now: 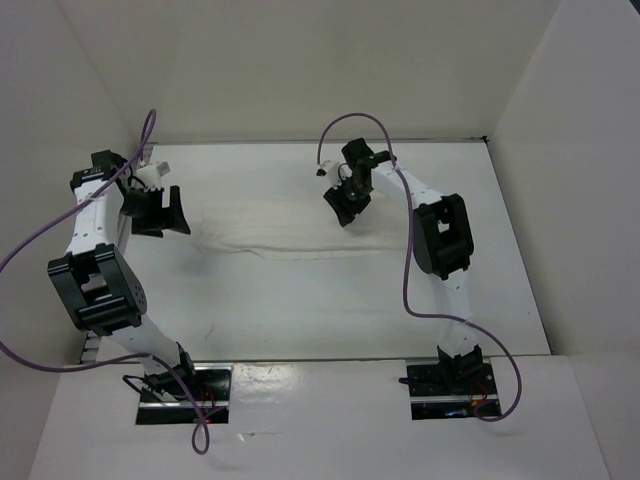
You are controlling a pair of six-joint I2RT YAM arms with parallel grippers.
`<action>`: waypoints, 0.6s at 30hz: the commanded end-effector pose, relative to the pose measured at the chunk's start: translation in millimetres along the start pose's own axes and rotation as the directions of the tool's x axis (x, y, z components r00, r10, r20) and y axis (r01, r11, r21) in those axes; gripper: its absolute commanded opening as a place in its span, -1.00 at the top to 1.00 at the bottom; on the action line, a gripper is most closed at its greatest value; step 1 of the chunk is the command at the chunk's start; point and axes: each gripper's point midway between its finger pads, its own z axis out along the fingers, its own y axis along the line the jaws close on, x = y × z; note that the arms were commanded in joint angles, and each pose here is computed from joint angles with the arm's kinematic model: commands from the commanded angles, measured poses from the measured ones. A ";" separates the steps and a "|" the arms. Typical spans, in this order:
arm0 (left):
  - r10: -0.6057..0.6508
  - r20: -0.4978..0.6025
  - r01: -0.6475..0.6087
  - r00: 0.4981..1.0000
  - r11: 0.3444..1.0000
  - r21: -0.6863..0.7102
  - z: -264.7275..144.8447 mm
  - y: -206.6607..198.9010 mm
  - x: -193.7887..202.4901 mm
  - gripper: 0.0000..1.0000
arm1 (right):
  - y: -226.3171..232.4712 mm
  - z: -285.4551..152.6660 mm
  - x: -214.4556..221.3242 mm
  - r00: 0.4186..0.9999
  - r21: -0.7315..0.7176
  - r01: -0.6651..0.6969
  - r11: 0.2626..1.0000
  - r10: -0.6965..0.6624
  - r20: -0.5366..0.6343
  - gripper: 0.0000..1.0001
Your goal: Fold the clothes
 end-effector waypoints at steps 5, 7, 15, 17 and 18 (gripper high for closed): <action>0.022 0.039 -0.025 0.999 0.997 0.067 -10.0 -16.8 10.9 -0.80 | -4.7 -9.5 -40.6 0.992 -0.007 0.067 0.998 -0.066 0.112 -0.11; 0.021 0.040 -0.024 0.999 0.997 0.078 -7.4 -17.8 12.0 -0.80 | 1.1 -5.0 -40.6 0.992 -0.025 0.072 0.997 -0.069 0.104 -0.11; 0.034 0.042 -0.038 0.999 0.994 0.101 -5.7 -20.7 13.6 -0.80 | 14.3 3.4 -33.5 0.994 -0.085 0.077 0.993 -0.070 0.081 -0.11; 0.025 0.030 -0.029 0.999 0.993 0.115 -1.7 -21.2 16.5 -0.80 | 19.9 8.8 -30.2 0.995 -0.099 0.088 0.991 -0.082 0.063 -0.11; 0.025 0.030 -0.029 0.999 0.993 0.115 -1.7 -21.2 16.5 -0.80 | 20.9 8.5 -28.2 0.995 -0.103 0.085 0.991 -0.079 0.055 -0.11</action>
